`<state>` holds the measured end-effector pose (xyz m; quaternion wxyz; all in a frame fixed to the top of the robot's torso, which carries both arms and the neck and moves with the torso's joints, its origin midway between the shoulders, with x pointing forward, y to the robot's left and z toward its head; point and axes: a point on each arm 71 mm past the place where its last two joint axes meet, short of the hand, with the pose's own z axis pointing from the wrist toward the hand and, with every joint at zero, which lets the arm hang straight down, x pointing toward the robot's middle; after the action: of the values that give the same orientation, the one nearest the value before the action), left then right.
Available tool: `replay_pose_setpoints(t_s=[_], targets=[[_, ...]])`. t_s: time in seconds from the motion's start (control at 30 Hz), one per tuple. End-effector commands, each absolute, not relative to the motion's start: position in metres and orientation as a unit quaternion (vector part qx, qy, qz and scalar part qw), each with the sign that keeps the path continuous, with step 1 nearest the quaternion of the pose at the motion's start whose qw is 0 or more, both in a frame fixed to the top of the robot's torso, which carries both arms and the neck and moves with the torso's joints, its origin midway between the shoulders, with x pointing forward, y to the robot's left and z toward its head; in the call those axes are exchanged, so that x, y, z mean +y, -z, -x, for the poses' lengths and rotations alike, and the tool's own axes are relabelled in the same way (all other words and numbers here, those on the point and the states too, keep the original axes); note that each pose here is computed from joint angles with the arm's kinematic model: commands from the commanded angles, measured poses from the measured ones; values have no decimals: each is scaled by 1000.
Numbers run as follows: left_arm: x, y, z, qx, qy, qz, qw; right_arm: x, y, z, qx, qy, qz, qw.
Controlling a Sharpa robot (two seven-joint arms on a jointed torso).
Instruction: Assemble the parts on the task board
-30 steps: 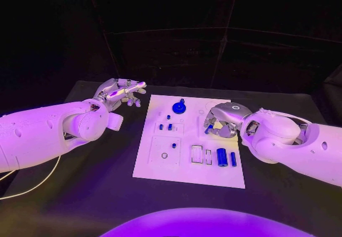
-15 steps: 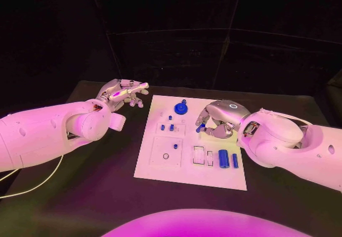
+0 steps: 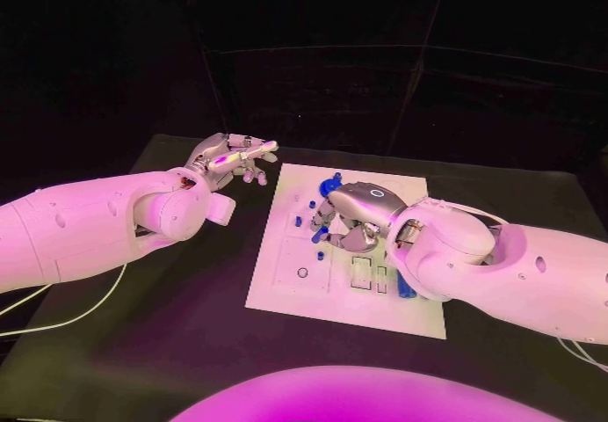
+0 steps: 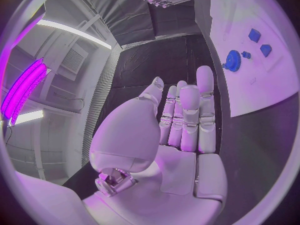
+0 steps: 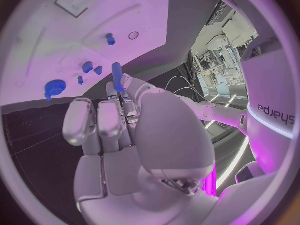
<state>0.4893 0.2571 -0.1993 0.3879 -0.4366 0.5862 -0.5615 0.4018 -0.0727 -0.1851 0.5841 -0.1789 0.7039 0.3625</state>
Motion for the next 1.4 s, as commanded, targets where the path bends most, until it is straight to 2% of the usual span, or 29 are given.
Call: replay_pose_setpoints(t_s=[0.03, 0.3, 0.47, 1.03, 1.4], targets=[[255, 198, -490, 583, 569, 433, 385, -64, 194, -398, 707, -377, 190, 567], [254, 198, -490, 583, 570, 432, 385, -52, 219, -390, 723, -376, 211, 539], [253, 198, -491, 583, 570, 432, 385, -49, 227, -386, 727, -373, 225, 530], [253, 198, -491, 584, 570, 432, 383, -46, 230, -384, 726, -374, 233, 528], [253, 198, -491, 585, 570, 432, 382, -44, 233, -385, 734, -355, 244, 525]])
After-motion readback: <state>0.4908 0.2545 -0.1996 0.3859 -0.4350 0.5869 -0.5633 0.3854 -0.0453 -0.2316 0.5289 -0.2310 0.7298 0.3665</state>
